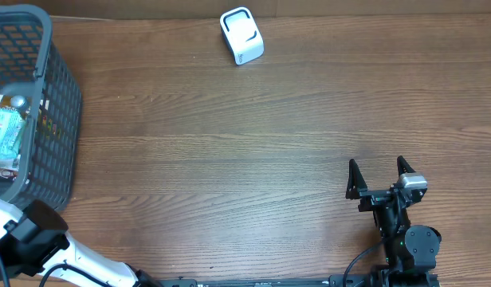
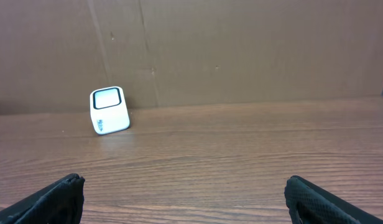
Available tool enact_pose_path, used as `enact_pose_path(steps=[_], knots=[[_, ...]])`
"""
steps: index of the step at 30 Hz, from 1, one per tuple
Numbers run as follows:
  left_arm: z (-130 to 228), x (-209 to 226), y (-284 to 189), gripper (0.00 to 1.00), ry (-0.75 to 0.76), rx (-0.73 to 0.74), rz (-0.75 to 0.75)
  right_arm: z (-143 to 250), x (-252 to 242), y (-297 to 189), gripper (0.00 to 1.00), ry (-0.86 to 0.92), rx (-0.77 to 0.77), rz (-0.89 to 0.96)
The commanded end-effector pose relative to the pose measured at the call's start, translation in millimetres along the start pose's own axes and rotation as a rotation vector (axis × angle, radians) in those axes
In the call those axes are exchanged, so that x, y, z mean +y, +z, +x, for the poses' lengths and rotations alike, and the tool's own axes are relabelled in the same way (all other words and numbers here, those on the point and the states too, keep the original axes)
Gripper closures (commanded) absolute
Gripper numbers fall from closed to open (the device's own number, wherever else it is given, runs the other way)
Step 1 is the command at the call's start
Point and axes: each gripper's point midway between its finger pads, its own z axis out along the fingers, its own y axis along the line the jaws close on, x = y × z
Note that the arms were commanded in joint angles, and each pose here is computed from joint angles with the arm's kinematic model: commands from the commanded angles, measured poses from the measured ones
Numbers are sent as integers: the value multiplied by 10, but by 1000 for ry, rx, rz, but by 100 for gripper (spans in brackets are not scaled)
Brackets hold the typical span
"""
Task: Scan the item barcode
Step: 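Lower the left gripper into the basket and grasp the Kleenex tissue pack, then lift the tissue pack out and carry it toward the scanner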
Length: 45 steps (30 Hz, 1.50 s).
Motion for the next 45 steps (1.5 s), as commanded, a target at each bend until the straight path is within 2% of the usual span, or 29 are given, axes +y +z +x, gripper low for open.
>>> enact_pose_path(steps=[1, 8, 15, 21, 25, 35, 40, 45], knots=[[-10, -455, -421, 51, 16, -78, 125, 24, -20, 2, 0, -8, -1, 7], [291, -1086, -788, 51, 120, -70, 257, 24, -20, 2, 0, -8, -1, 8], [806, -1710, -888, 50, 249, 47, 362, 24, -20, 2, 0, -8, -1, 8], [1137, -2128, -886, 49, 352, 82, 348, 23, -20, 2, 0, -8, -2, 7], [1484, -2478, -932, 46, 456, 94, 327, 23, -20, 2, 0, -8, -2, 7], [2718, -3035, -682, 46, 614, 326, 264, 24, -20, 2, 0, -8, -1, 8], [3313, -3228, -302, 44, 636, 373, 190, 23, -20, 2, 0, -8, -2, 7], [3972, -3401, 50, 41, 644, 411, 204, 24, -13, 2, 0, -8, -1, 4]])
